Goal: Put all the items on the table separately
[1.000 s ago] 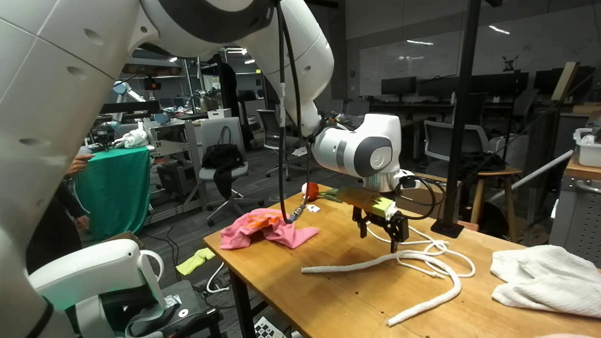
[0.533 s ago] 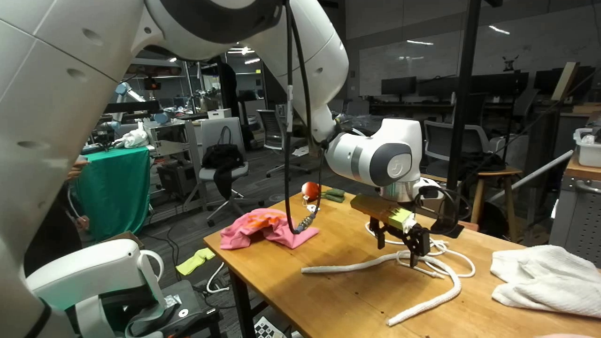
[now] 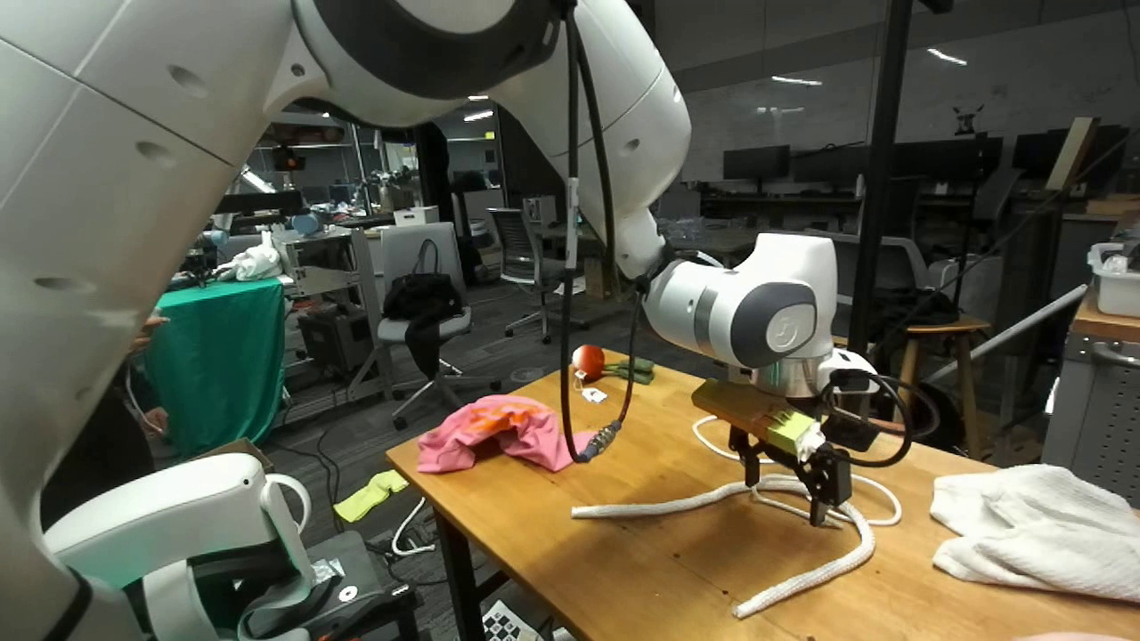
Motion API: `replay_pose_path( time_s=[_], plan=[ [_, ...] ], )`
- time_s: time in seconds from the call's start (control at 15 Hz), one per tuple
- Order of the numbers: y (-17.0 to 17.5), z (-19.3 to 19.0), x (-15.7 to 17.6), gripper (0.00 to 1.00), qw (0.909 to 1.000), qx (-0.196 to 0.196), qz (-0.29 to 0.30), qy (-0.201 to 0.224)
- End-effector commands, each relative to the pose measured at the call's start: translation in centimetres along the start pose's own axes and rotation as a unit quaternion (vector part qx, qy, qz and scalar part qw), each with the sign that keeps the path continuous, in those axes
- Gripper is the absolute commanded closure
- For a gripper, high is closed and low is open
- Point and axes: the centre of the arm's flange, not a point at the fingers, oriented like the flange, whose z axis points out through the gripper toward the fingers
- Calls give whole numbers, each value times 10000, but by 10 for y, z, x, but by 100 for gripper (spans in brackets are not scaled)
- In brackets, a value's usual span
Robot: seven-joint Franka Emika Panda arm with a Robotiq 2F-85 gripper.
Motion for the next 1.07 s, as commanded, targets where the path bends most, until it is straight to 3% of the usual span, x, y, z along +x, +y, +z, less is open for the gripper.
replay_pose_path(
  time_s=[0.0,0.93,1.0],
  plan=[
    [14,6,15,0,9999,5,25,102],
    [62,24,27,0,9997,149,168,34],
    [63,26,26,6,9997,162,156,17]
  ],
)
